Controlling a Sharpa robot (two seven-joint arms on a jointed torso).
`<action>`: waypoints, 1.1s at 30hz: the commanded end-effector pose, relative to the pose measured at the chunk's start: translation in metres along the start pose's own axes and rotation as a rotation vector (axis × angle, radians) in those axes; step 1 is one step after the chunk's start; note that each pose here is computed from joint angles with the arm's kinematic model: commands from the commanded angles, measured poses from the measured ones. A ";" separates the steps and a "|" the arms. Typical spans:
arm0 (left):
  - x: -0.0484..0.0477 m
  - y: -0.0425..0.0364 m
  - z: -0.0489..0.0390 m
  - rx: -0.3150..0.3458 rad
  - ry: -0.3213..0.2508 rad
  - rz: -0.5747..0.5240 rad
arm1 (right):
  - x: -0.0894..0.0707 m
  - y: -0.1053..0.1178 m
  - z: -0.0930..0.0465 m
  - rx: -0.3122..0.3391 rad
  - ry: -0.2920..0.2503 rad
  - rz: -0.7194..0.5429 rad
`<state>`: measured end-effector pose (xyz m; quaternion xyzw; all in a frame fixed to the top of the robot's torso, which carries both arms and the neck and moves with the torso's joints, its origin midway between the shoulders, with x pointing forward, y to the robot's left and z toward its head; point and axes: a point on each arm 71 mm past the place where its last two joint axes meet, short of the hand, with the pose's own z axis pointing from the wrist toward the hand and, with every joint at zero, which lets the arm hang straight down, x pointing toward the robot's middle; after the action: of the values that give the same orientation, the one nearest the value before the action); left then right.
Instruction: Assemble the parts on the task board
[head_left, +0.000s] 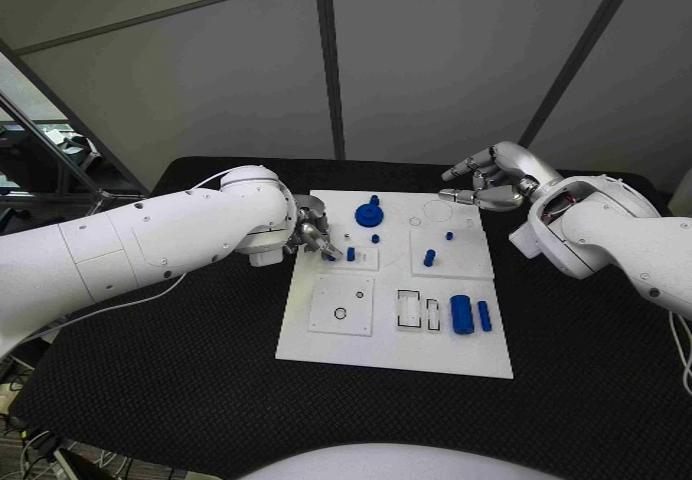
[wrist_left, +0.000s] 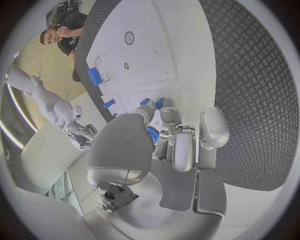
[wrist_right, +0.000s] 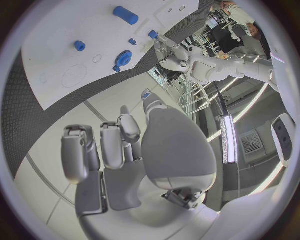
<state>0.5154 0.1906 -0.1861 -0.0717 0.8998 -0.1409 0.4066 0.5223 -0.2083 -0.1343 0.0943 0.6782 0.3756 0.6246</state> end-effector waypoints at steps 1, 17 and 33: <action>0.0007 -0.0003 0.0006 0.005 0.003 0.008 | 0.000 0.002 0.000 -0.011 0.000 0.002; 0.0018 -0.0031 -0.0034 0.038 0.009 -0.017 | 0.000 0.001 0.000 -0.009 0.002 0.001; -0.0185 -0.0015 -0.0197 0.024 0.051 -0.024 | 0.000 -0.001 0.001 -0.004 0.003 0.001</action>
<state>0.5154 0.1986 -0.1596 -0.0785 0.8958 -0.1603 0.4071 0.5236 -0.2105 -0.1358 0.0962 0.6790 0.3728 0.6250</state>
